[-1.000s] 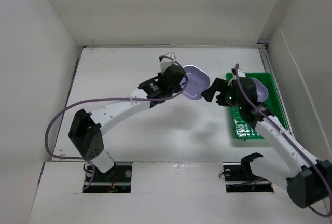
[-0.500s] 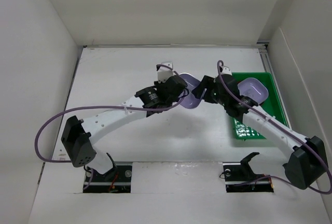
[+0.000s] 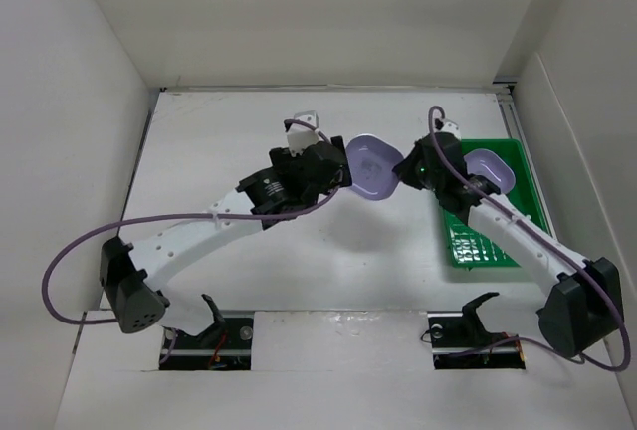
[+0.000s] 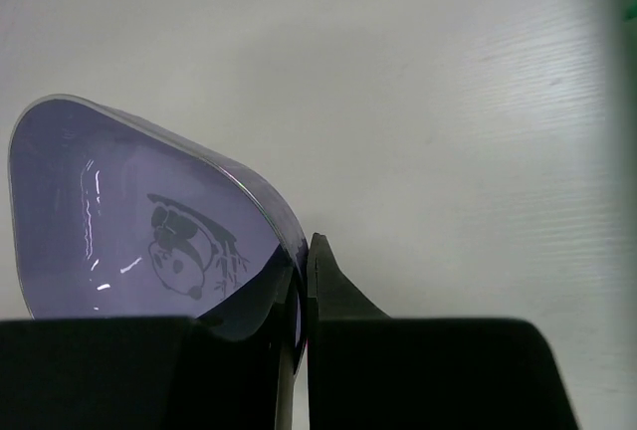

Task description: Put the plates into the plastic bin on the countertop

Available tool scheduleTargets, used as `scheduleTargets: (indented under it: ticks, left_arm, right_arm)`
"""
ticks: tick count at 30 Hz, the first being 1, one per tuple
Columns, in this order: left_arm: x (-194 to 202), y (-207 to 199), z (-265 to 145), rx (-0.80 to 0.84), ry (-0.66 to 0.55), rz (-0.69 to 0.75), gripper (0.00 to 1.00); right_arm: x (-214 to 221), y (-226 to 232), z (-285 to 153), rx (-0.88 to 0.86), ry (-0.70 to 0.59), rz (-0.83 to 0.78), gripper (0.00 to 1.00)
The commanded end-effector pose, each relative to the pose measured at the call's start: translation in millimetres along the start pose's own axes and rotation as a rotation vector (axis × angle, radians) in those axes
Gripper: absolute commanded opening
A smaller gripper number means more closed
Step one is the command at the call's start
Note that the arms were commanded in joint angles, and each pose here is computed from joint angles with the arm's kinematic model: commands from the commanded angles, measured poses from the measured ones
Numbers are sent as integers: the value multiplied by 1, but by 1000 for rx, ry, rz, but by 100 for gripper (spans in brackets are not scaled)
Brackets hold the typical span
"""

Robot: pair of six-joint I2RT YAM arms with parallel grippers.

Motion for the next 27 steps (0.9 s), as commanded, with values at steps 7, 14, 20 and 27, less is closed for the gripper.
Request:
scheduleTargets:
  ticks: [7,14,20,27]
  left_arm:
    - [-11,68,-59,-56,-67,11,100]
    - [8,111,-79,-37,-98,12,100]
    - [22,131,-82,-98,-93,38,100]
    - [25,122,-75,-52,-101,32,100]
  right_arm:
    - [-139,-115,-13,277,-301,132,0]
    - [-189,-199,-22,423,-373,270,0]
    - [-189,-236,-20,469,-373,349,0]
    - [-185,-248,-7,498,-322,344,0]
Point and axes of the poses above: each gripper's point midway between its finger pads, its own z axis out along the fingers, its own y axis along the line the jaws close on, x = y × z, the point moved 5 cm from there along -z, back along the fingers, and after that the axes turned 11 degrees about z, right-handed, at the moved point
